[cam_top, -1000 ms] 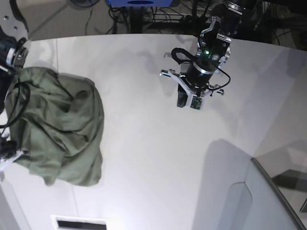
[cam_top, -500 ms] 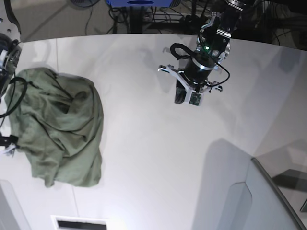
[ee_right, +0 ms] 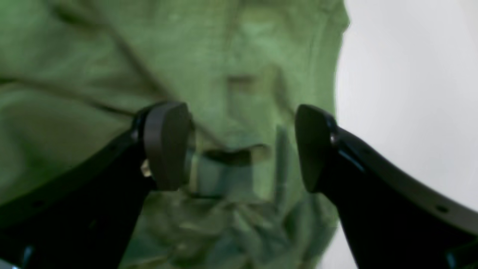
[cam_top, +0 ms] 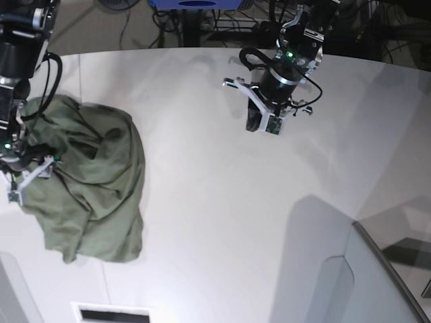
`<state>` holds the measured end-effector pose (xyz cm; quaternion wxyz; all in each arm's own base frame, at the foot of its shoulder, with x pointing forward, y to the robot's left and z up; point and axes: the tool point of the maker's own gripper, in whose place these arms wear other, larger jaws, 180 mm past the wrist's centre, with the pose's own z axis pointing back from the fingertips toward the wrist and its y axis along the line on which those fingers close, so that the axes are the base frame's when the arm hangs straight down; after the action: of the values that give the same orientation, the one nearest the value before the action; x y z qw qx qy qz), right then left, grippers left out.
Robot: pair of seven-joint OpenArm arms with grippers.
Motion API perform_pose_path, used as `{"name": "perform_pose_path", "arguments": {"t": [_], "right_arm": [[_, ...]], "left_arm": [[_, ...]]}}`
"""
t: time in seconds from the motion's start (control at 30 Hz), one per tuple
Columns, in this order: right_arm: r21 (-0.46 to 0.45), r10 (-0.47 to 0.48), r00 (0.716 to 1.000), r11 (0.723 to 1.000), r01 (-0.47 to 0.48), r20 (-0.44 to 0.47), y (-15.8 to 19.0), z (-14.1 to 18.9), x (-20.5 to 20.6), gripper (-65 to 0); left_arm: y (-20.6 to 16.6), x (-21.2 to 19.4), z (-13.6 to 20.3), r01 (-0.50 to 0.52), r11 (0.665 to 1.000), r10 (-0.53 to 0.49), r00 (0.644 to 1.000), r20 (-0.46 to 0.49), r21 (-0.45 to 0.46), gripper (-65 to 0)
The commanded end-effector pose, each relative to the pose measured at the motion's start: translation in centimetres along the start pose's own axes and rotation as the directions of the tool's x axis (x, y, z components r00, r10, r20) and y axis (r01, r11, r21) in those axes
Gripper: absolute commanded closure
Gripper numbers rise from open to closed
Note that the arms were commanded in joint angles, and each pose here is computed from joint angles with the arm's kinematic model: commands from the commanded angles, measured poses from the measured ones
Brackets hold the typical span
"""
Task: Layout the t-shirt on the table in an organized manner, then fold the t-shirt properly
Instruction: 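Lower the t-shirt with the right gripper and release it, then grasp the t-shirt again with the right gripper and lift it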
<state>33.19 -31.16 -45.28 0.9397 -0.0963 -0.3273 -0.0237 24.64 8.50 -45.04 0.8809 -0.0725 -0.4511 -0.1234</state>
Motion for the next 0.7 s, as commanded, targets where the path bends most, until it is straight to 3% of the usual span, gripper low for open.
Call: {"name": "perform_pose_path", "arguments": {"t": [0.0,0.33,0.53,0.6,0.67], "right_arm": [[-0.01,-0.005,0.999,1.0,0.005,0.048,-0.6,0.1,2.1,-42.9],[-0.005,-0.013,0.998,1.0,0.013,0.057,-0.4,-0.1,2.9,-42.8],[0.033,-0.054,0.998,0.998,0.055,-0.028,1.0,-1.9,0.8,-42.5],[0.038,-0.062,0.997,0.997,0.063,-0.036,1.2,-2.2,0.9,-38.6],[0.039,-0.063,0.997,0.997,0.064,-0.033,1.2,-2.2,1.1,-27.3]], "left_arm": [[0.0,1.3,0.1,-0.002,1.0,0.002,0.999,0.044,-0.002,0.0],[-0.2,0.0,0.5,-0.007,1.0,0.007,1.0,0.016,-0.004,0.0],[-0.3,0.2,0.5,-0.002,1.0,0.002,1.0,0.022,-0.004,0.0],[-0.3,0.2,0.5,-0.002,1.0,0.002,1.0,0.022,-0.004,0.0],[-0.3,0.2,0.5,-0.002,1.0,0.002,1.0,0.022,-0.004,0.0]]}}
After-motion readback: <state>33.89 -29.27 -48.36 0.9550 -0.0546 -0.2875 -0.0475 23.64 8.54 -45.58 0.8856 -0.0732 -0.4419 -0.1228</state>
